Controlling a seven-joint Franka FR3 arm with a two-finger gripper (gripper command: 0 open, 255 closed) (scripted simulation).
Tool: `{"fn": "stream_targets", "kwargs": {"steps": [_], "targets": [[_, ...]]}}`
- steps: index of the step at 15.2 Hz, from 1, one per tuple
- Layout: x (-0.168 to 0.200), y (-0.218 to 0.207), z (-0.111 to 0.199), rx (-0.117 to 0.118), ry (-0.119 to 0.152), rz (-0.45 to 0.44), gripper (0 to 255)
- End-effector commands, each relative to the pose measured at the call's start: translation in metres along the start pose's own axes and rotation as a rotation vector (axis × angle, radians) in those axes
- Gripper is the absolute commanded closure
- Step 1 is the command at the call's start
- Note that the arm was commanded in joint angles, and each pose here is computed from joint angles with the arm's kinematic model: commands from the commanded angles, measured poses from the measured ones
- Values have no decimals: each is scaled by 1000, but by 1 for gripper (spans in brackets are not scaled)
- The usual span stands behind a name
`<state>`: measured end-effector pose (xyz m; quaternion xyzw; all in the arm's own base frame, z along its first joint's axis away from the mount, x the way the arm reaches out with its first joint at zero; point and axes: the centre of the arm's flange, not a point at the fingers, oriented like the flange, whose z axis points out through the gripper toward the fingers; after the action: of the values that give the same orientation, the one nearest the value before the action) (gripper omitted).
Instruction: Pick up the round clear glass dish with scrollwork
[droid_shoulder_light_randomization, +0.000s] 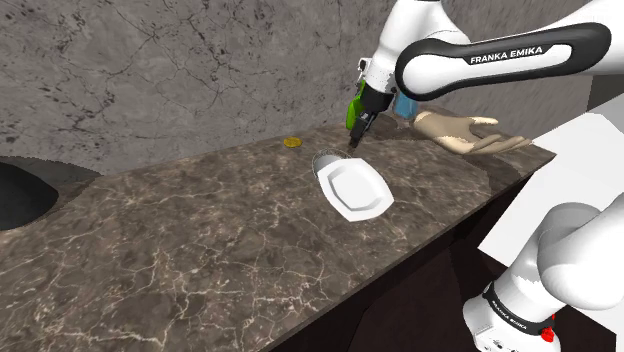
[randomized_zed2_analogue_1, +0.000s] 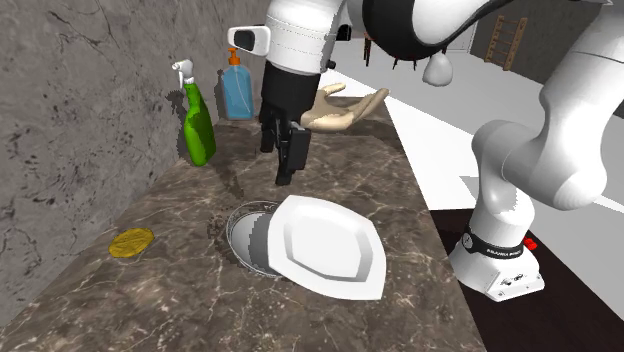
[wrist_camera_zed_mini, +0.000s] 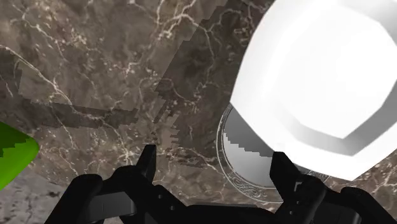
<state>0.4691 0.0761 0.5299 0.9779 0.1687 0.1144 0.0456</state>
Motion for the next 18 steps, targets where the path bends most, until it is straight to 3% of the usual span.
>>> {"fn": "stream_targets", "kwargs": {"steps": [1, 12, 13, 18], "targets": [[18, -6, 13, 5, 17, -43, 0], [20, -15, 60, 8, 25, -66, 0], [20, -14, 60, 8, 25, -66, 255], [19, -14, 60, 8, 25, -66, 255]]}}
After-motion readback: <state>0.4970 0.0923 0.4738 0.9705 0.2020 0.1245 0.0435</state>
